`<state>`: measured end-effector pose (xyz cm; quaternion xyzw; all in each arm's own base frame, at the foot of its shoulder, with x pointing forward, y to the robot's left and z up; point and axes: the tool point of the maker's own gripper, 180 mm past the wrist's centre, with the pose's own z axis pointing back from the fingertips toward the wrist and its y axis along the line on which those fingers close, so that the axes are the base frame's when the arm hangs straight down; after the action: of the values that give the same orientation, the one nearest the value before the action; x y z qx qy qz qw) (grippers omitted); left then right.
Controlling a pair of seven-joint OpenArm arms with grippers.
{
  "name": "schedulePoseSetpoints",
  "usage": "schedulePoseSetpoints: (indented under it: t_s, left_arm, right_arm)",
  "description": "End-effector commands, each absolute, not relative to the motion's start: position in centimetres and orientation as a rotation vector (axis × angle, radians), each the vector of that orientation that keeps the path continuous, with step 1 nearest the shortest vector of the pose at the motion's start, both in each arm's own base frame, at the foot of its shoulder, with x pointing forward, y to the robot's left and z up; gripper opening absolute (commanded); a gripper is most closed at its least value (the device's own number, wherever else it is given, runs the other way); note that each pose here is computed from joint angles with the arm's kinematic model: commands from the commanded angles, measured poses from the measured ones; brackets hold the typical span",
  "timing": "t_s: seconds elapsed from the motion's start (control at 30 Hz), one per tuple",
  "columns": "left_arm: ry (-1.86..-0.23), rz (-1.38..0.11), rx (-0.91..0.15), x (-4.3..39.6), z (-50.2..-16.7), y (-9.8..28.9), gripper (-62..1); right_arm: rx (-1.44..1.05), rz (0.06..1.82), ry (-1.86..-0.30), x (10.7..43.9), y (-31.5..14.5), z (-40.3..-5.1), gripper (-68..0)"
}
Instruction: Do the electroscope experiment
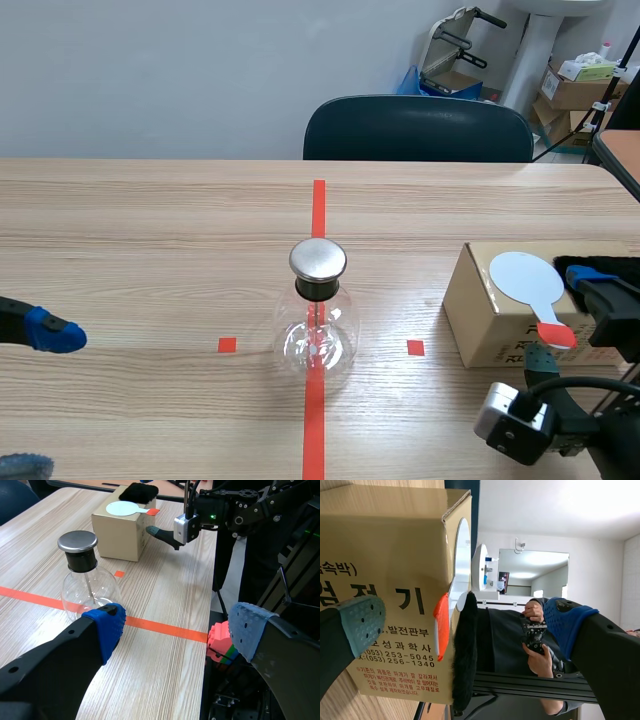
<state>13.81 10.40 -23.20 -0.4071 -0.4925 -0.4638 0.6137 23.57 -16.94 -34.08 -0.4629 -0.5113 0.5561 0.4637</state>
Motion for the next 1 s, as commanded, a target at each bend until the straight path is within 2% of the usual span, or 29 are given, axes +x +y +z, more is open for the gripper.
schedulePoseSetpoints:
  t_s: [0.0, 0.97]
  left_arm:
    - [-1.153, -1.06, -0.97, 13.62, -22.49, 9.87, -15.8]
    - [-1.16, -1.068, -0.959, 13.7, -22.54, 9.89, -15.9]
  right_arm:
    - [-1.161, 1.365, -1.273, 23.83, -17.1, -33.37, 0.4]
    - [-1.161, 1.366, -1.274, 23.84, -17.08, -33.36, 0.4]
